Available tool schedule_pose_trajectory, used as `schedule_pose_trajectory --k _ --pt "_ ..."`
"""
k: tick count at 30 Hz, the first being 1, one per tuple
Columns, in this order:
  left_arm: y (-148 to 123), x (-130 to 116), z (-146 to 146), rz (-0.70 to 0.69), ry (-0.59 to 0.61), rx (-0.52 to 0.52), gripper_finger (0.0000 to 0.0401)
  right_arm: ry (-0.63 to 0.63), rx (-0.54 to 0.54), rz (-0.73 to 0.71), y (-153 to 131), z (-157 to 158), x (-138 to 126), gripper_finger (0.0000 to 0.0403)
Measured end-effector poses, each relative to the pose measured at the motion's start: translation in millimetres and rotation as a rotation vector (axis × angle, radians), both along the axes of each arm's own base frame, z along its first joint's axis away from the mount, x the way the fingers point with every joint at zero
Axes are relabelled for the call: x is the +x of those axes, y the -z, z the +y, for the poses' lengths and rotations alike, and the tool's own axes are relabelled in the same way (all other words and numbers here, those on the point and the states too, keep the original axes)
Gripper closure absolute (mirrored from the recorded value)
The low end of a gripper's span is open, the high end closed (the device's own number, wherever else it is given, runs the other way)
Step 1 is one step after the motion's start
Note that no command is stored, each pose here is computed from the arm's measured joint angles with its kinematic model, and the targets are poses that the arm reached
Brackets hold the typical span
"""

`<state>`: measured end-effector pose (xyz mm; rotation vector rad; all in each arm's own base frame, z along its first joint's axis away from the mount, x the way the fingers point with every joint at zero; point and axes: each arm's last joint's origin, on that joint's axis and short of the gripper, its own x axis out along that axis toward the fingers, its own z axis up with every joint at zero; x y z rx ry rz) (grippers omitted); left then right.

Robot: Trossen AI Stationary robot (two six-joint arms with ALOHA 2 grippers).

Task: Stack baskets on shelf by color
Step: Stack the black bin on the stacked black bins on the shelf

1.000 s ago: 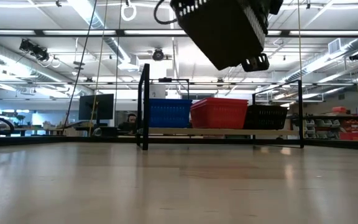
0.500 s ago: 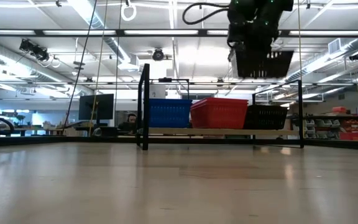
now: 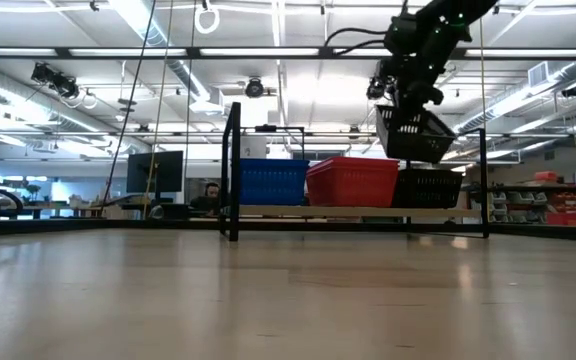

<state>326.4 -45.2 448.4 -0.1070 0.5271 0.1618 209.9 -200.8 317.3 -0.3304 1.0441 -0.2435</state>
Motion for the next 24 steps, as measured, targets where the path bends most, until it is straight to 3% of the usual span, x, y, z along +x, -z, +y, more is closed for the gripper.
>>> schedule_pose_trajectory --k 13,24 --pt "-1 0 -1 -0.020 -0.077 -0.034 0.0274 -0.191 0.007 0.126 26 -16 6 0.0398" --pt "0 0 -1 -0.021 -0.079 -0.034 0.0284 -0.197 0.010 0.145 36 -24 9 0.0390"
